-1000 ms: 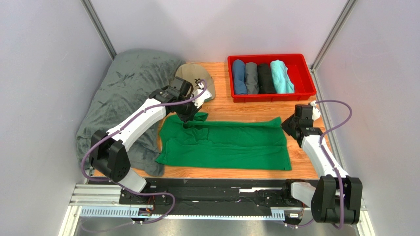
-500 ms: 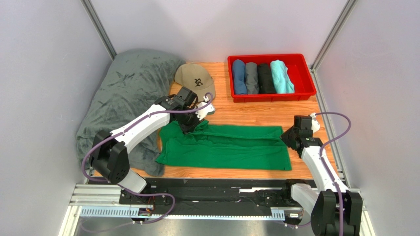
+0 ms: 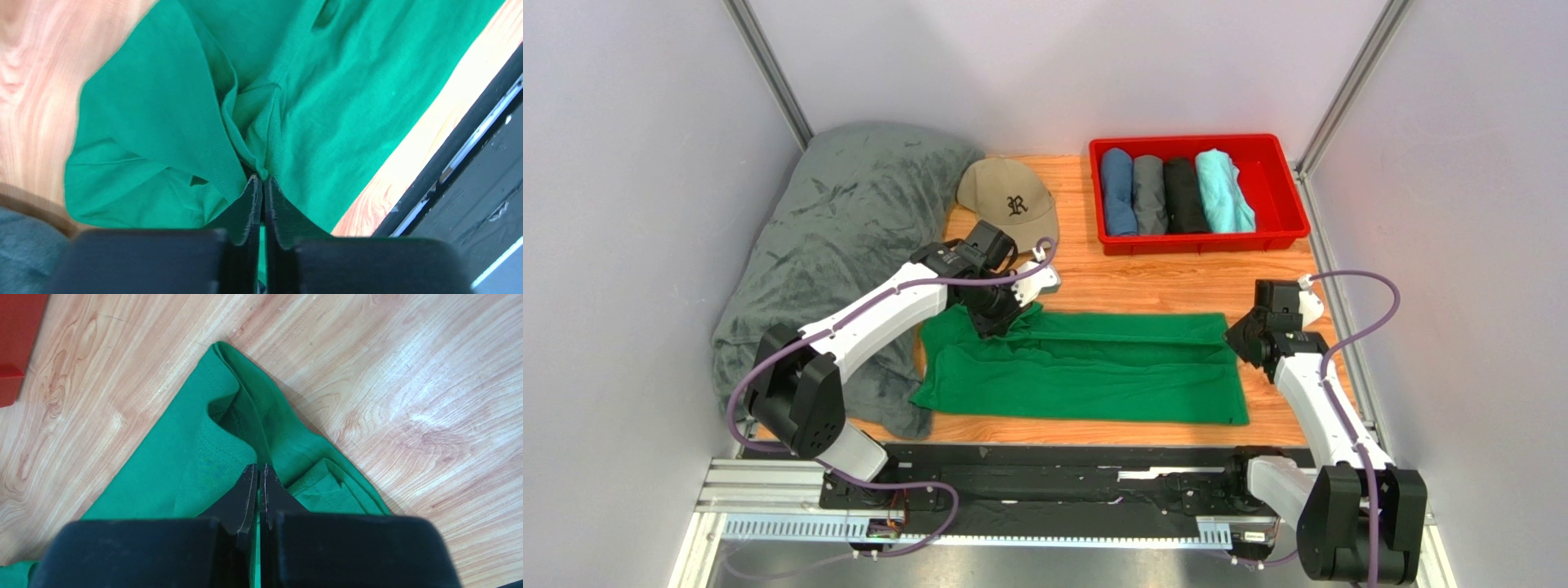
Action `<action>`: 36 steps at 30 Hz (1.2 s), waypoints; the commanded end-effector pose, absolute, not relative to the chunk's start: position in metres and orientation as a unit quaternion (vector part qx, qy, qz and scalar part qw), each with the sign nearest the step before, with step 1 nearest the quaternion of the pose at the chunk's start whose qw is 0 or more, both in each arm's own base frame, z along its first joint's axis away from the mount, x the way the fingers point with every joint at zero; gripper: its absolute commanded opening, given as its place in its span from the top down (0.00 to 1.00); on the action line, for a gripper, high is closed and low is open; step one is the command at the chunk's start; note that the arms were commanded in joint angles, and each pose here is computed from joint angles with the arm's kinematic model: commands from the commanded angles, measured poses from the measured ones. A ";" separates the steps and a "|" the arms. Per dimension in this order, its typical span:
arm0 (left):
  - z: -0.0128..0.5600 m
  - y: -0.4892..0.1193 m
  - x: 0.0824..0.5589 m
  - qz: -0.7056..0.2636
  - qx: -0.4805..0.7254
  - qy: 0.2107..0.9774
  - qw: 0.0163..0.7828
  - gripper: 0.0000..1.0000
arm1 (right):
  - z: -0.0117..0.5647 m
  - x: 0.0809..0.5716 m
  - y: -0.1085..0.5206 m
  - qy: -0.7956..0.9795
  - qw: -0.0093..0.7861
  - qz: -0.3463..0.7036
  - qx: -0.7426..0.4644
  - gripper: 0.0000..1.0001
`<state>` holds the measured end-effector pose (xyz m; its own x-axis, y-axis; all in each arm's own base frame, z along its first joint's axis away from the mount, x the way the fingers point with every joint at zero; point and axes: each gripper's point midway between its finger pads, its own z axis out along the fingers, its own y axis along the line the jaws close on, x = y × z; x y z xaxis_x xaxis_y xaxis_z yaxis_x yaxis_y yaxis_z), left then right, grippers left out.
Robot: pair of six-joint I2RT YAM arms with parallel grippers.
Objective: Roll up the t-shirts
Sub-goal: Fold the T-shirt at the center of the board.
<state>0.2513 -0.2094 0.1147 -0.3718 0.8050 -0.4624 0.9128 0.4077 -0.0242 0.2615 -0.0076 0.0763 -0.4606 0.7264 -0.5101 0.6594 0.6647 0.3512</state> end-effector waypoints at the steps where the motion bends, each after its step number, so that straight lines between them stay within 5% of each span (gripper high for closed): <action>1: 0.109 -0.204 0.239 -0.142 0.553 0.800 0.183 0.68 | 0.066 0.255 -0.010 0.851 0.319 0.043 0.415 0.91; 3: 0.114 -0.204 0.245 -0.131 0.554 0.797 0.201 0.43 | 0.063 0.251 -0.008 0.851 0.313 0.046 0.418 0.78; 4: 0.121 -0.204 0.250 -0.123 0.552 0.795 0.218 0.41 | 0.064 0.251 -0.006 0.851 0.313 0.051 0.418 0.67; 8: 0.165 -0.205 0.290 -0.100 0.509 0.799 0.304 0.38 | 0.079 0.251 -0.003 0.850 0.326 0.059 0.410 0.54; 20: 0.153 -0.228 0.365 -0.096 0.479 0.826 0.281 0.41 | 0.115 0.295 0.089 0.872 0.369 0.122 0.298 0.55; 36: 0.085 -0.275 0.356 -0.074 0.506 0.829 0.224 0.43 | 0.093 0.288 0.079 0.876 0.362 0.092 0.306 0.55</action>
<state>0.3513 -0.2662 0.0900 -0.3764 0.8159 -0.4388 0.8843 0.4577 0.0924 0.2800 0.0827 0.0843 -0.6044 0.5828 -0.5433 0.4630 0.8118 0.3558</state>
